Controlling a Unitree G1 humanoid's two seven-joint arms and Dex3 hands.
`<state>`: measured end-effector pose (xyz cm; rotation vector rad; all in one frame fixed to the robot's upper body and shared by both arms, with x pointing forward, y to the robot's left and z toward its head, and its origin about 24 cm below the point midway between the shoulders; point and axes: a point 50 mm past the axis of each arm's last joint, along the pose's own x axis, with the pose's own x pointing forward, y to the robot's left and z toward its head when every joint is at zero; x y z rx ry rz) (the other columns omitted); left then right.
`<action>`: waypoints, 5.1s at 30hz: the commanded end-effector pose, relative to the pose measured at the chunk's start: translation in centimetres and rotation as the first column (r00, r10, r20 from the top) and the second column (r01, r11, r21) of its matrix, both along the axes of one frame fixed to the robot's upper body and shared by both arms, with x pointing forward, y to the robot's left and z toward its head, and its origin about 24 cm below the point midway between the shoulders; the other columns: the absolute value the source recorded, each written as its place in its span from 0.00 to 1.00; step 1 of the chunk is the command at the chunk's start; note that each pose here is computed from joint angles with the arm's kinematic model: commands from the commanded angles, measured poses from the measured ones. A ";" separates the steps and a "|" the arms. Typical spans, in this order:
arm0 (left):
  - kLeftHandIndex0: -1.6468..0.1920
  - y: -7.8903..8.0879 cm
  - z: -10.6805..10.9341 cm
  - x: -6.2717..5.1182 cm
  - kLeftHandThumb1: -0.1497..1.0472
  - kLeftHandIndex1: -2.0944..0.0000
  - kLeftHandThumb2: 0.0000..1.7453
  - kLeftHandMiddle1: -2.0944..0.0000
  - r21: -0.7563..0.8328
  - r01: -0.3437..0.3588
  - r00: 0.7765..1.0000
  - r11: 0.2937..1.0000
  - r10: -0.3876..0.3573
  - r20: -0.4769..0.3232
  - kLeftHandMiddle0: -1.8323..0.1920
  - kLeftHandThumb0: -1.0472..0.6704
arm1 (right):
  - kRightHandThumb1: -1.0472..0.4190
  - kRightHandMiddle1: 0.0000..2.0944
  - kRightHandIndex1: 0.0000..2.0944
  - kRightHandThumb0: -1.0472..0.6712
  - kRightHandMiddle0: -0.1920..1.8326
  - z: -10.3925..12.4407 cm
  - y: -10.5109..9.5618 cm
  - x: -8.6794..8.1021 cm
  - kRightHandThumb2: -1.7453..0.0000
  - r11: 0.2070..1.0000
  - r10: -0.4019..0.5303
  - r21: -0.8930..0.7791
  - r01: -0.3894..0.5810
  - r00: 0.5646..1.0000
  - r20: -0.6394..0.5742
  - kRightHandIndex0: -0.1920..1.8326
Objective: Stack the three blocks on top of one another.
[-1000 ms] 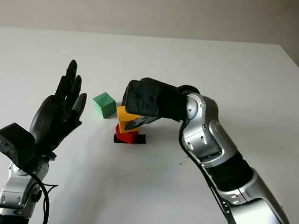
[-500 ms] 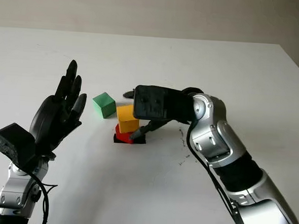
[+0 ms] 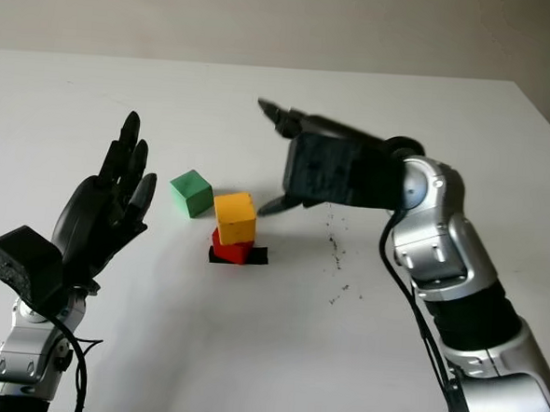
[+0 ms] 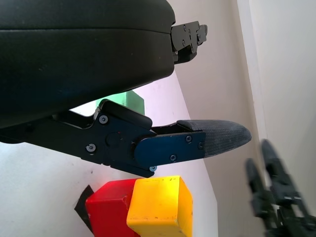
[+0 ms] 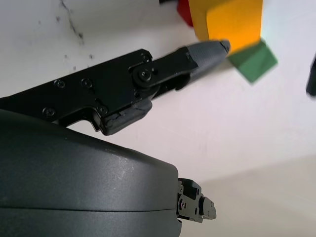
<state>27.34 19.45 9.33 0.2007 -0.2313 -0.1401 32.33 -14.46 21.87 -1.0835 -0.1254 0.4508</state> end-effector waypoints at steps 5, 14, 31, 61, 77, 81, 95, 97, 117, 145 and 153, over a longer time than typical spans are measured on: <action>1.00 0.6 0.5 0.1 1.00 1.00 0.30 1.00 0.008 0.006 1.000 1.000 -0.006 0.003 1.00 0.13 | 0.00 0.04 0.05 0.15 0.09 -0.3 -1.8 -1.2 0.72 0.988 -0.071 0.139 0.064 0.996 0.045 0.10; 0.98 1.1 0.6 0.0 1.00 0.98 0.28 0.98 -0.004 -0.005 1.000 1.000 0.005 0.008 0.99 0.16 | 0.00 0.02 0.02 0.18 0.06 -5.8 -4.5 -3.8 0.61 0.819 -0.139 0.538 0.198 0.979 -0.148 0.05; 0.99 1.3 1.1 0.7 1.00 0.98 0.28 0.98 0.026 0.025 1.000 0.999 -0.025 0.001 0.99 0.15 | 0.00 0.00 0.00 0.14 0.00 -11.5 -2.3 -6.8 0.54 0.397 -0.156 0.857 0.329 0.944 -0.290 0.00; 0.65 3.5 16.9 8.3 0.81 0.97 0.02 0.99 0.910 0.077 0.947 0.408 -0.315 0.061 0.76 0.25 | 0.00 0.00 0.00 0.14 0.00 -11.6 -3.1 -7.1 0.57 0.368 -0.184 0.871 0.327 0.943 -0.277 0.00; 0.66 -1.0 13.1 9.3 0.78 0.97 0.03 0.98 0.997 -0.067 0.873 0.035 -0.481 0.075 0.86 0.24 | 0.00 0.00 0.00 0.14 0.00 -11.8 -3.0 -7.4 0.57 0.366 -0.184 0.866 0.341 0.938 -0.292 0.00; 0.65 -1.0 12.1 9.3 0.77 0.97 0.03 0.98 0.997 -0.076 0.866 0.008 -0.496 0.070 0.86 0.28 | 0.00 0.00 0.00 0.14 0.00 -11.9 -3.0 -7.5 0.57 0.365 -0.177 0.866 0.342 0.939 -0.296 0.00; 0.65 -0.9 8.7 9.9 0.82 0.97 0.04 0.98 0.993 -0.042 0.868 -0.110 -0.497 -0.018 0.88 0.28 | 0.00 0.00 0.00 0.14 0.00 -11.8 -2.8 -7.5 0.57 0.373 -0.181 0.861 0.346 0.937 -0.298 0.00; 0.65 -0.9 8.4 10.1 0.82 0.97 0.04 0.98 0.990 -0.042 0.871 -0.137 -0.491 -0.030 0.88 0.29 | 0.00 0.00 0.00 0.14 0.00 -11.8 -2.8 -7.5 0.58 0.370 -0.179 0.862 0.345 0.937 -0.299 0.00; 0.58 -1.4 6.7 10.8 0.85 0.94 0.04 0.97 0.994 -0.079 0.868 -0.072 -0.496 0.033 0.84 0.31 | 0.00 0.00 0.00 0.15 0.00 -11.9 -2.9 -8.1 0.58 0.383 -0.183 0.852 0.356 0.934 -0.308 0.00; 0.66 -2.5 8.3 10.7 0.90 0.45 0.02 0.96 0.924 -0.293 0.784 -0.248 -0.615 0.084 0.69 0.43 | 0.00 0.00 0.00 0.16 0.00 -11.9 -3.0 -8.1 0.59 0.381 -0.172 0.852 0.358 0.934 -0.315 0.00; 0.66 -3.1 10.5 10.3 0.90 0.41 0.03 0.97 0.913 -0.381 0.727 -0.143 -0.656 0.201 0.69 0.43 | 0.00 0.00 0.00 0.16 0.00 -12.1 -3.0 -8.3 0.60 0.351 -0.173 0.865 0.358 0.933 -0.316 0.00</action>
